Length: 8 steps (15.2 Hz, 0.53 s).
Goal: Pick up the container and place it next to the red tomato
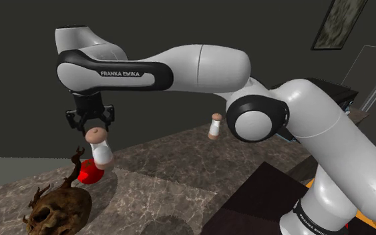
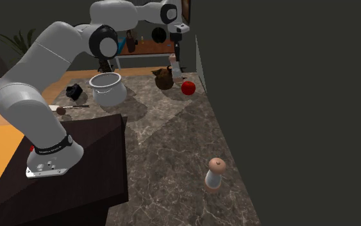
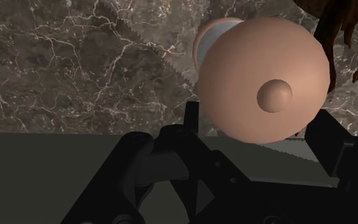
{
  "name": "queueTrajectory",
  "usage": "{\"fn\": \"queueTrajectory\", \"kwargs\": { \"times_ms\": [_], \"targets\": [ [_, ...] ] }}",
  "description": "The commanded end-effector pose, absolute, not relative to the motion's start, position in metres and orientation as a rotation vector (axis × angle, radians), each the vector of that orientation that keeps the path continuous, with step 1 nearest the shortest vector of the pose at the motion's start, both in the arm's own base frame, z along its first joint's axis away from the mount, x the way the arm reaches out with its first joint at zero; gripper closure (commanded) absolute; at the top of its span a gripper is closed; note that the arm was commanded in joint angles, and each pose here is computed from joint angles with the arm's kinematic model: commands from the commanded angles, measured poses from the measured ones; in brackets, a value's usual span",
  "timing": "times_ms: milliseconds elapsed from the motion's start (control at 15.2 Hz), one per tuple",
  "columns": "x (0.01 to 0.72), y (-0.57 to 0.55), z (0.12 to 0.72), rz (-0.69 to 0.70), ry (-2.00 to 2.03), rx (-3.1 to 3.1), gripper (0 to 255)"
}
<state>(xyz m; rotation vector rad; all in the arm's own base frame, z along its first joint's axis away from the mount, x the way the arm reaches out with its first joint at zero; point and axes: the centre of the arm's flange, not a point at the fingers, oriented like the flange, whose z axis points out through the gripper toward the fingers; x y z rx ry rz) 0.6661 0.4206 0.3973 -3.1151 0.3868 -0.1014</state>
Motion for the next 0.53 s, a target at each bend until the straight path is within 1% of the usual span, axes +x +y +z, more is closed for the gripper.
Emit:
{"fn": "queueTrajectory", "kwargs": {
  "times_ms": [0, 462],
  "targets": [
    [0.667, 0.422, 0.388, -0.103, 0.388, -3.114, 255],
    [0.667, 0.422, 0.351, -0.103, 0.388, -3.114, 255]
  ]
}}
